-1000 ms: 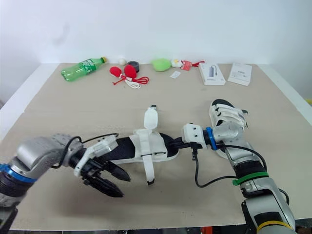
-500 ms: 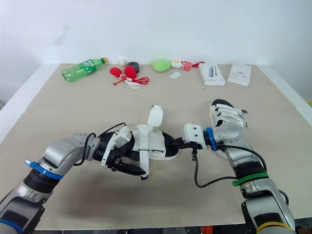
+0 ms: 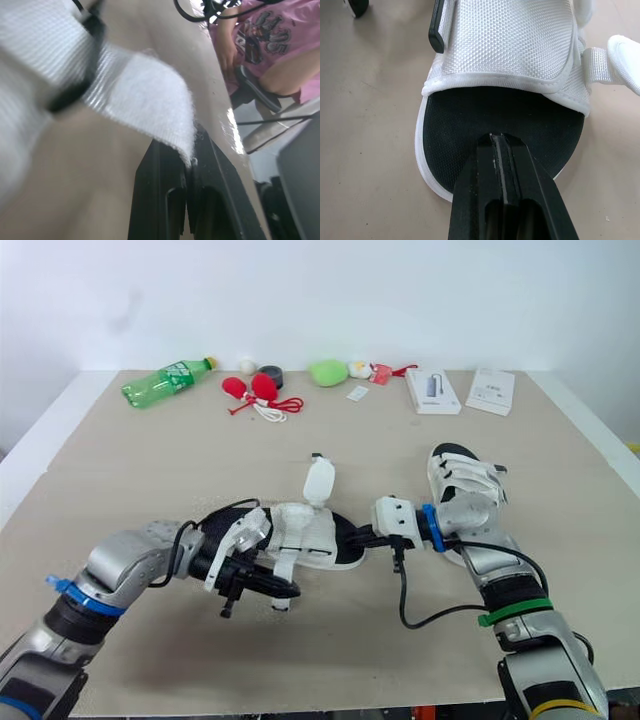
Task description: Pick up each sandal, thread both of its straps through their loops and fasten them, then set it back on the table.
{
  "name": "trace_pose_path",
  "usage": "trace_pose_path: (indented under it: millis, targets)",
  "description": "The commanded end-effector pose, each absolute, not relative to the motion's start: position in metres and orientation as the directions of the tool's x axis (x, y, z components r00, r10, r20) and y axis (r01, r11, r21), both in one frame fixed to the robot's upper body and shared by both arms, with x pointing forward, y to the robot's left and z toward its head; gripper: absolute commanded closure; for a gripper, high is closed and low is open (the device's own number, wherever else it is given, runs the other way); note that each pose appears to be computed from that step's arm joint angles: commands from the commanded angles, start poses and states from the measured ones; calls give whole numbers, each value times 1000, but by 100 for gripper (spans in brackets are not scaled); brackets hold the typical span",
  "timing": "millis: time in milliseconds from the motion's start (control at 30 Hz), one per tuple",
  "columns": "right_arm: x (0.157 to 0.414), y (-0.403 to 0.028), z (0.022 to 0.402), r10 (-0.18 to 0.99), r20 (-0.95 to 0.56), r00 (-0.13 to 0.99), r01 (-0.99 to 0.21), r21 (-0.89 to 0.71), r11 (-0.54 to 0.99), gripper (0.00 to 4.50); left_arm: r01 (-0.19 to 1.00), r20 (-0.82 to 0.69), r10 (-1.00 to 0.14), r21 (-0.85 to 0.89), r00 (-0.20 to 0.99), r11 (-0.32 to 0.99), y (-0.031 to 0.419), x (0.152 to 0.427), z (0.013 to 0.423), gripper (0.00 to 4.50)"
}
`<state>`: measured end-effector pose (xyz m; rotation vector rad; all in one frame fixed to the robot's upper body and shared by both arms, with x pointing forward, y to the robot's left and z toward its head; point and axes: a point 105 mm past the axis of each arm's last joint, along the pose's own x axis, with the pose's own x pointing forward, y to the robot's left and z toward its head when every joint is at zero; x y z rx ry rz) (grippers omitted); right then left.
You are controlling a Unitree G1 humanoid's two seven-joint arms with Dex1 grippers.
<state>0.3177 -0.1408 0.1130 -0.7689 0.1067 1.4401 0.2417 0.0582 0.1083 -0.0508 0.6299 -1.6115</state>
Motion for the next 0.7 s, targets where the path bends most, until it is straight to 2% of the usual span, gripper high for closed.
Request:
trace_pose_path:
  millis: [33, 300, 467, 600, 700]
  targets:
    - [313, -149, 102, 820, -549, 163, -926, -371, -65, 450, 903, -296, -942, -430, -161, -19, 61, 232, 116, 445]
    - [314, -149, 103, 817, -553, 161, -925, -373, -70, 450, 875, -254, -935, -473, -248, -103, 61, 206, 121, 445]
    - [314, -149, 103, 816, -556, 159, -924, -375, -75, 450, 883, -299, -919, -461, -255, -95, 63, 203, 118, 445]
    - [314, -149, 102, 813, -562, 152, -924, -373, -84, 450, 917, -358, -899, -384, -253, -105, 68, 203, 112, 333]
    - [314, -148, 102, 814, -562, 149, -924, -372, -87, 450, 945, -404, -879, -297, -254, -136, 76, 202, 106, 193]
